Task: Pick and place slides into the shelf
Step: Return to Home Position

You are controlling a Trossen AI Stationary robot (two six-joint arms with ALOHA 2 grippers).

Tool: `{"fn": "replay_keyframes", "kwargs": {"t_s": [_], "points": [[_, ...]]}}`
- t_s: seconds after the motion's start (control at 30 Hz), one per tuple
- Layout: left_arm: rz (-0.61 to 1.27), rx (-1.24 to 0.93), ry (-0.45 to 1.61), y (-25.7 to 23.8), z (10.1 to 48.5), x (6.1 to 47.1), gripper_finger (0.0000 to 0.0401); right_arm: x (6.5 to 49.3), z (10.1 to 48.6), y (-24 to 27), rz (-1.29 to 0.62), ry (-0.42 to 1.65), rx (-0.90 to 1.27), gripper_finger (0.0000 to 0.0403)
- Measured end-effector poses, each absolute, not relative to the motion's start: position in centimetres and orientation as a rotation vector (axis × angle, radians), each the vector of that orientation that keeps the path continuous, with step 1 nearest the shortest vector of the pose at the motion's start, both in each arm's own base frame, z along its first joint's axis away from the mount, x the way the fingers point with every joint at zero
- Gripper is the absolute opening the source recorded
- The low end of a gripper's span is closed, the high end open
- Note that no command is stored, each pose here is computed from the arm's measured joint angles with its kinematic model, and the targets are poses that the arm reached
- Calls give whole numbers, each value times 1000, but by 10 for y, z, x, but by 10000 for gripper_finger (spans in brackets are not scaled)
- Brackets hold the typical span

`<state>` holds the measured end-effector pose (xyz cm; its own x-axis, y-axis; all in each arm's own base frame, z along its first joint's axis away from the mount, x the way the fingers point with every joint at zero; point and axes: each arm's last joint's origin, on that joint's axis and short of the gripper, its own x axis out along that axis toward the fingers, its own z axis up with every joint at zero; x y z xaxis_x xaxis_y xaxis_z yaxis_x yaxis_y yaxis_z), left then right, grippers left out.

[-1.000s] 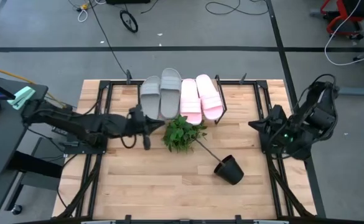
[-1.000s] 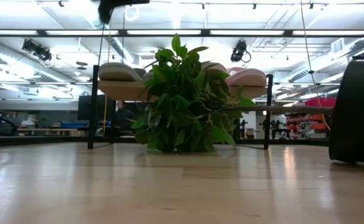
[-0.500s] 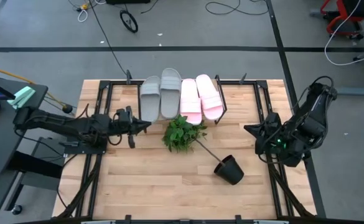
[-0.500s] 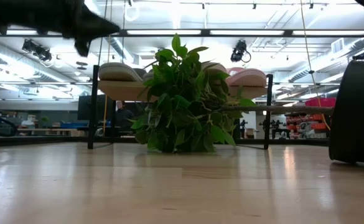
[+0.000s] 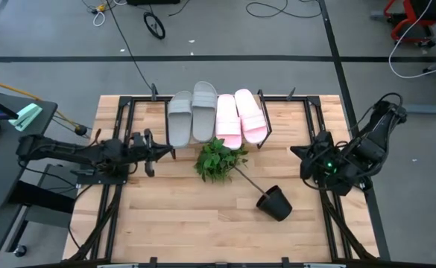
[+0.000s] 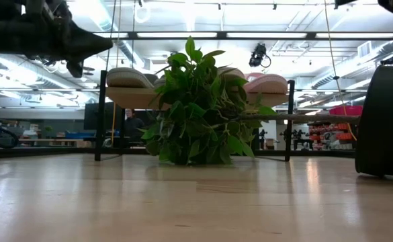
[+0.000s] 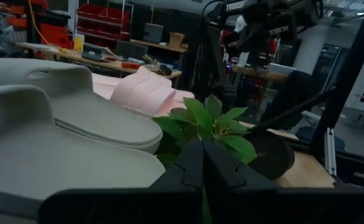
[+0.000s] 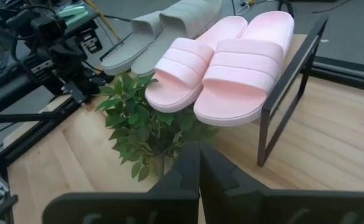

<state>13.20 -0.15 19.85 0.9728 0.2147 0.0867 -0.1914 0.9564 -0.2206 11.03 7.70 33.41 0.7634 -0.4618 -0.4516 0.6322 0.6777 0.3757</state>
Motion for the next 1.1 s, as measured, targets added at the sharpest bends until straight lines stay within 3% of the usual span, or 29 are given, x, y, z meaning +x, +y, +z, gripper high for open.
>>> {"fn": "replay_keyframes", "kwargs": {"t_s": [0.4,0.73,1.1], "points": [[206,-199,-103,2,177,120,3,112,334,75,-648,333,550,0],[-26,-218,-106,4,179,120,5,112,334,74,-653,327,569,0],[-81,-289,-164,5,185,115,3,112,334,75,-652,333,581,0]]}}
